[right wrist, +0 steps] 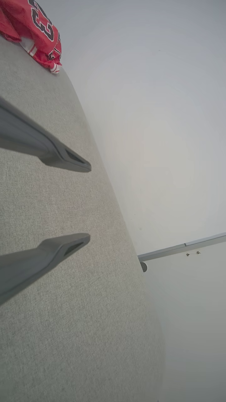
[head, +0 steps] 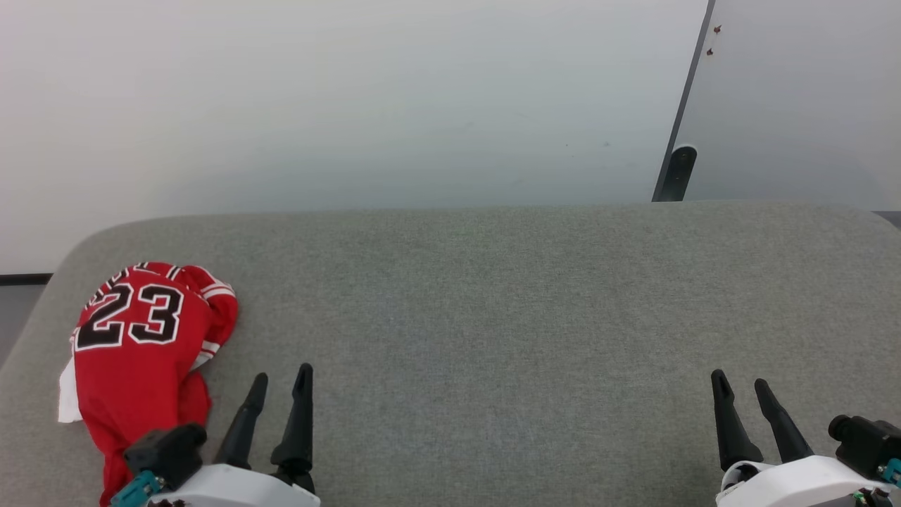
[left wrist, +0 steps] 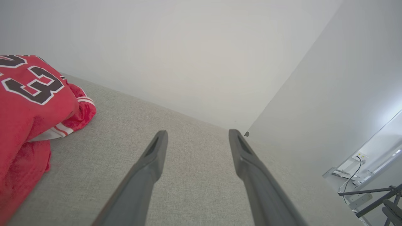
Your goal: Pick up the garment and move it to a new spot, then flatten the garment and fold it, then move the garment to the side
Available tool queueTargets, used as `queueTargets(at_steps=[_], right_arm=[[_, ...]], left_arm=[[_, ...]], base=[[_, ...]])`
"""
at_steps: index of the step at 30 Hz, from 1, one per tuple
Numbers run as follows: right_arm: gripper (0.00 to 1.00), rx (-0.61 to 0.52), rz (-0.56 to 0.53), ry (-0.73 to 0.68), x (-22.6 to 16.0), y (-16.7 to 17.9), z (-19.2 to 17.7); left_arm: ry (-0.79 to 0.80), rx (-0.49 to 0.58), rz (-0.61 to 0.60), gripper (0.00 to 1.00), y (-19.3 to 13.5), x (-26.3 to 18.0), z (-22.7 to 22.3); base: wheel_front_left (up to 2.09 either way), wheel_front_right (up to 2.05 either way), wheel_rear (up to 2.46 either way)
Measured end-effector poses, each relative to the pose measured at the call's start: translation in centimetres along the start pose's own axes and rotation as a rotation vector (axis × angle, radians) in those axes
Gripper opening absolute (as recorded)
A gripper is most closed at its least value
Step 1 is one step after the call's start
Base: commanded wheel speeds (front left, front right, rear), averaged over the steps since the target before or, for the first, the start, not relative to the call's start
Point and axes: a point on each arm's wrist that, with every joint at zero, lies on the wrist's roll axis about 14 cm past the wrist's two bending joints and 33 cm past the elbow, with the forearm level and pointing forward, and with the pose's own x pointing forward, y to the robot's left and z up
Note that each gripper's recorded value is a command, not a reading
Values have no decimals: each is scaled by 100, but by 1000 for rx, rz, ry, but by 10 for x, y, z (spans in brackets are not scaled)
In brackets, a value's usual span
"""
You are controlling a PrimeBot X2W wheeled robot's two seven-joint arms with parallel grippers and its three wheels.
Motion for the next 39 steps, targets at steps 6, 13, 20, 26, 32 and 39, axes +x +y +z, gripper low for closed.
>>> queueTargets(at_steps=[6, 13, 20, 26, 32, 39], right_arm=[[100, -67, 12, -9, -1, 3, 3], [100, -136, 25, -25, -2, 6, 6], [100, -199, 37, -37, -4, 10, 9], [100, -249, 49, -36, -7, 12, 8], [100, -296, 63, -48, -8, 17, 10], [100, -356, 87, -58, -8, 24, 12]], left_arm=[[-28, 70, -26, 100, -6, -1, 6], [-46, 139, -53, 100, -12, -4, 8], [-66, 194, -73, 100, -17, -7, 11], [-83, 230, -84, 100, -21, -8, 13], [-102, 263, -95, 100, -25, -10, 16], [-122, 303, -94, 100, -25, -16, 20]], base=[[0, 0, 0], [0, 0, 0], [0, 0, 0], [0, 0, 0], [0, 0, 0], [0, 0, 0]])
